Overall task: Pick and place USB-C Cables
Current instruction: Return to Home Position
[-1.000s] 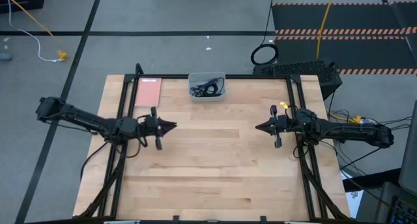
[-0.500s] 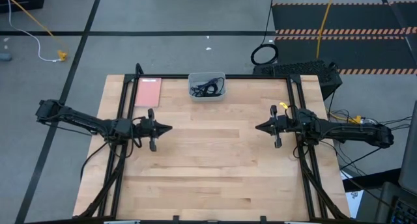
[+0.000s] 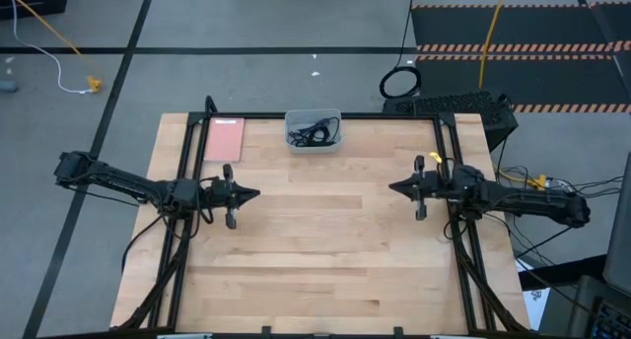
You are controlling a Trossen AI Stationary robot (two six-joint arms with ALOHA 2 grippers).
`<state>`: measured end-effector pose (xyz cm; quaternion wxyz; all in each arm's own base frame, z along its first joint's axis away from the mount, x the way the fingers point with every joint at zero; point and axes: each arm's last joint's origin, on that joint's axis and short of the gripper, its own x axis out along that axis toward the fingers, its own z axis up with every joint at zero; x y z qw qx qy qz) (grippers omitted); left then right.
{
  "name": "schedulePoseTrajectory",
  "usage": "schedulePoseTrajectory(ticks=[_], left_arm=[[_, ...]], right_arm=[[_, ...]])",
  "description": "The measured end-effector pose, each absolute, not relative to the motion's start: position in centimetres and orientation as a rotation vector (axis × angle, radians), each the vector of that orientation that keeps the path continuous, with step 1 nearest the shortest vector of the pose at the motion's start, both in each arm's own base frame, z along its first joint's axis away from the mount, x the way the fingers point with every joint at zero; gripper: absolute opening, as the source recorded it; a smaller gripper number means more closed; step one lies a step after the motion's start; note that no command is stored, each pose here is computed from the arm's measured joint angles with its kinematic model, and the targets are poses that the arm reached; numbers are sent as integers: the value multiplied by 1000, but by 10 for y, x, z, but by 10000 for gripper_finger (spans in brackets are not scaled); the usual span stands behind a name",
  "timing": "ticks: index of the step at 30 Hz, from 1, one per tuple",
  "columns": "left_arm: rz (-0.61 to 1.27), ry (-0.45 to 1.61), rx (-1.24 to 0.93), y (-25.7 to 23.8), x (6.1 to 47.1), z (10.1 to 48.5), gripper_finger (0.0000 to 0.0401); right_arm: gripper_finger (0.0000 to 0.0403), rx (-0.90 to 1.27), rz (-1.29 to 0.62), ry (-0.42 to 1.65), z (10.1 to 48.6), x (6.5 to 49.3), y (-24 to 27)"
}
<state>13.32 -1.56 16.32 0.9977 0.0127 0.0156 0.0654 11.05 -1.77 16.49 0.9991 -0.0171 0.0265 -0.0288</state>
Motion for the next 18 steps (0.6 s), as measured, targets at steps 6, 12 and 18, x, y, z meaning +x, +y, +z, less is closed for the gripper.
schedulePoseTrajectory(ticks=[6, 12, 18], left_arm=[[140, 32, 31, -15, 133, 163, 11], [143, 31, 34, -15, 133, 163, 11], [159, 32, 35, -15, 133, 163, 9]], right_arm=[[0, -20, -37, 9, 169, 106, -16], [0, -3, -57, 12, 168, 104, -15], [0, -20, -141, 15, 168, 104, -11]])
